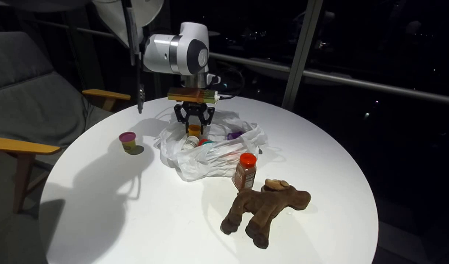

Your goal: Remove all the contents from the plastic bag and put them on the table.

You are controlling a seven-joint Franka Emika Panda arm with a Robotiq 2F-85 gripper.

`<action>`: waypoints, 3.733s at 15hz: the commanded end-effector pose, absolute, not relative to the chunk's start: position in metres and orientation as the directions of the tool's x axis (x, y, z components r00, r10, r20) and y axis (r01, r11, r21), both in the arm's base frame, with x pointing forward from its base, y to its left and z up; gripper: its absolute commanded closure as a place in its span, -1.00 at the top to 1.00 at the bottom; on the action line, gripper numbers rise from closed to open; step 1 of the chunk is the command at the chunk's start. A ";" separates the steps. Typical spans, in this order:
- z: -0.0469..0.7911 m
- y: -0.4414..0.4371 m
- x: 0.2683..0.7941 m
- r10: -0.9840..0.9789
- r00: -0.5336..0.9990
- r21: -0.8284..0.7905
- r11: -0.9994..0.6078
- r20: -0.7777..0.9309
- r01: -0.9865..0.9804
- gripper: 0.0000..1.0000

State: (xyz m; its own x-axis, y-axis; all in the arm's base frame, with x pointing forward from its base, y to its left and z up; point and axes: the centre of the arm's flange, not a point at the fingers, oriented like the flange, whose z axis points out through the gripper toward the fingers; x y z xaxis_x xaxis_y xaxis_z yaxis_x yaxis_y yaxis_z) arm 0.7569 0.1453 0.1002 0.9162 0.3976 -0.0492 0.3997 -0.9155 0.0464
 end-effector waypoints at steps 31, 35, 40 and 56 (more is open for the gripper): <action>0.140 0.232 0.512 0.136 0.966 0.202 -0.962 -0.221 0.182 -0.44; 0.128 0.234 0.497 0.151 0.982 0.125 -0.978 -0.110 0.164 -0.44; 0.131 0.240 0.509 0.138 0.986 0.061 -0.989 0.096 0.132 -0.44; 0.167 0.210 0.546 0.045 0.983 0.067 -0.997 0.175 0.034 1.00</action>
